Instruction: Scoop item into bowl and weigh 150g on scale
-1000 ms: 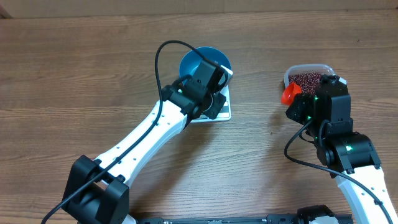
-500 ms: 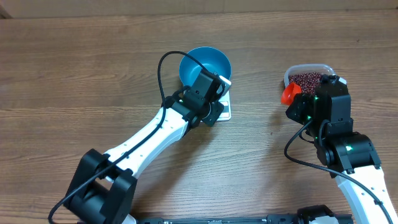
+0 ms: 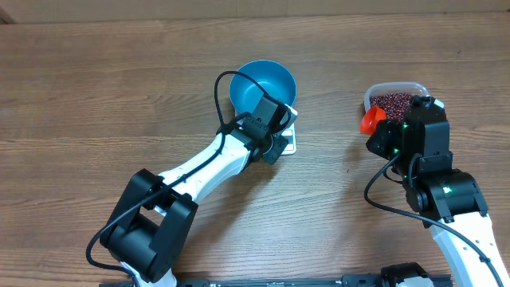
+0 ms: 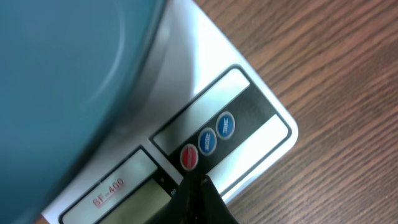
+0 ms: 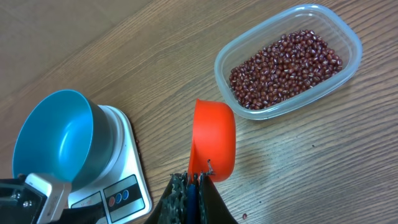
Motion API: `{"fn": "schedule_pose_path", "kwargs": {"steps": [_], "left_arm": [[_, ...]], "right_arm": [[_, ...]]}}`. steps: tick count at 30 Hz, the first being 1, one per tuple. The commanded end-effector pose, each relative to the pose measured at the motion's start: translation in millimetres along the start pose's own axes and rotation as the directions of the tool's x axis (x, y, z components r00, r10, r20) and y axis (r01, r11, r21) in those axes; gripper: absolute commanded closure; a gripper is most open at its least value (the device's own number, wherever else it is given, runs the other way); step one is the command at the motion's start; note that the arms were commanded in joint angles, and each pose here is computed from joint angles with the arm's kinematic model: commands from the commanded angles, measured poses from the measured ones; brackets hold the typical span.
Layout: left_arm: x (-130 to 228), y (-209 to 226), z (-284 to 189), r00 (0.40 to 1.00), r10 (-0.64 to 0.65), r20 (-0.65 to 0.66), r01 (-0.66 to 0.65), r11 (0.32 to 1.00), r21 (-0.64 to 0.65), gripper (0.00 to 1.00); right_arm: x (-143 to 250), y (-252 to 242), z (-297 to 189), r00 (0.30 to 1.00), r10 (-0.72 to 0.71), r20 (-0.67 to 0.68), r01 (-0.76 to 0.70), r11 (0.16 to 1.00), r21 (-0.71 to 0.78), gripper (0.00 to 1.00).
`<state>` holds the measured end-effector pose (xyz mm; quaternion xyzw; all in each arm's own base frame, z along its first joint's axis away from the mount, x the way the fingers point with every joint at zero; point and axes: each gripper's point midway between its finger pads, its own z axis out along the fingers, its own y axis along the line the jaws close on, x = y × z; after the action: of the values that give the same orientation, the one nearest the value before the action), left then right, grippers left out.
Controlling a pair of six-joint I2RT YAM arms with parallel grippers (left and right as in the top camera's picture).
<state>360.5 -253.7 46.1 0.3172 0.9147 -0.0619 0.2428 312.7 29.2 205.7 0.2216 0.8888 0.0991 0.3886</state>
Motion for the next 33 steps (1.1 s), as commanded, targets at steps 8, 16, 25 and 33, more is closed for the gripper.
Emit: {"fn": "schedule_pose_path", "kwargs": {"steps": [8,16,25,33], "left_arm": [[8,-1,17,1.000,0.012,-0.025,-0.012,1.000,0.011,0.96],[2,5,20,1.000,0.012,-0.002,-0.012,1.000,-0.023,0.96],[2,6,20,1.000,0.012,-0.001,-0.012,1.000,-0.028,0.96],[0,9,20,1.000,0.011,0.007,-0.011,0.999,-0.047,0.96]], "right_arm": [[-13,7,-8,0.999,0.015,0.037,-0.014,1.000,-0.025,0.96],[-13,7,-8,0.999,0.015,0.037,-0.014,1.000,-0.024,0.96],[-13,7,-8,0.999,0.015,0.037,-0.014,1.000,-0.024,0.96],[-13,7,-8,0.999,0.015,0.037,-0.014,1.000,-0.024,0.96]]}}
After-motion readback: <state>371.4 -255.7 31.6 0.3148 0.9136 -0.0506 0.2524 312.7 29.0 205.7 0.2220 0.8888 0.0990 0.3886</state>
